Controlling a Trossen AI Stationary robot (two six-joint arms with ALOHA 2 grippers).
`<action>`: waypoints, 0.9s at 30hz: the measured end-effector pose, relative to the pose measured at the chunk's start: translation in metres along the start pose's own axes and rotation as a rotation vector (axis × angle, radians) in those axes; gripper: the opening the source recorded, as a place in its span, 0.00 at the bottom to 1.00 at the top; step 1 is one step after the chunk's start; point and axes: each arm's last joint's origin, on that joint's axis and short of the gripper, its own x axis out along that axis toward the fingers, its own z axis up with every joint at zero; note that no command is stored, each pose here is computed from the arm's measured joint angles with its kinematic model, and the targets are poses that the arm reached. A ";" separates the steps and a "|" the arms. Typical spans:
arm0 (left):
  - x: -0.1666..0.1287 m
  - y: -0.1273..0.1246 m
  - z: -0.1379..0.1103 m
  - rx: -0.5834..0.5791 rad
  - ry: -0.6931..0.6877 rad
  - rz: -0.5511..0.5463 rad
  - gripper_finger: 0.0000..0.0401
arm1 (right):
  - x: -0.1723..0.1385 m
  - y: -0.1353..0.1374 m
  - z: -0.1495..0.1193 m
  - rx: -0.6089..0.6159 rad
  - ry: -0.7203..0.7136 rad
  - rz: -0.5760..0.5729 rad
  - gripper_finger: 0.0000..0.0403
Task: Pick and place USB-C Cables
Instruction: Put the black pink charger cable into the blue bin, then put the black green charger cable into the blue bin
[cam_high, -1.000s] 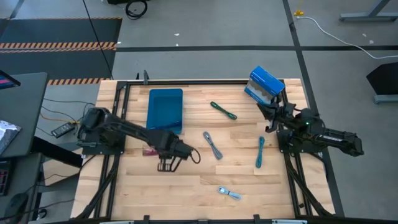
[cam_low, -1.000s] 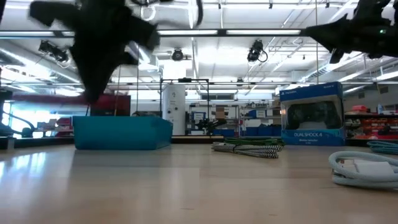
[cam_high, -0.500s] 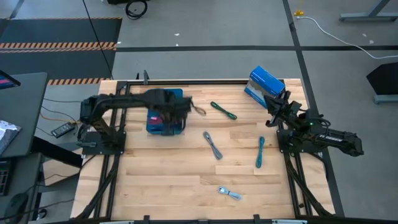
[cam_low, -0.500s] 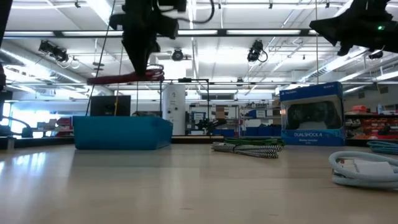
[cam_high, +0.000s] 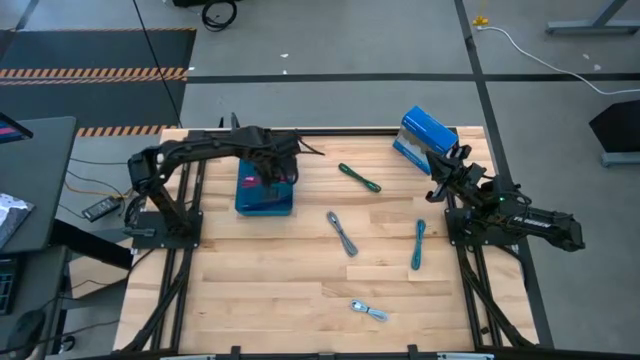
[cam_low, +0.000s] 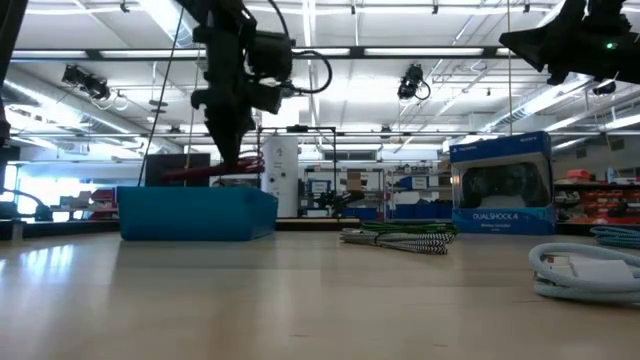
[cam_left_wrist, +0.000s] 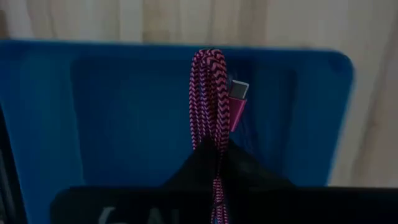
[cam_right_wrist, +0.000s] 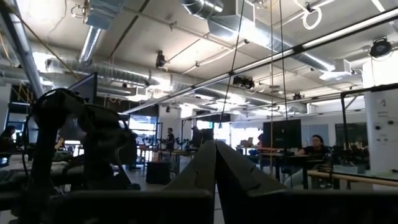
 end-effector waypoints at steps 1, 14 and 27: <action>0.004 -0.001 -0.001 0.003 -0.004 0.001 0.06 | 0.000 0.000 0.000 -0.006 0.000 0.000 0.03; 0.042 -0.014 -0.021 -0.014 0.070 -0.027 0.15 | 0.000 0.000 0.000 0.012 0.001 0.000 0.04; -0.006 -0.009 0.014 -0.058 -0.088 0.032 0.33 | 0.000 0.001 -0.007 0.053 0.072 0.007 0.13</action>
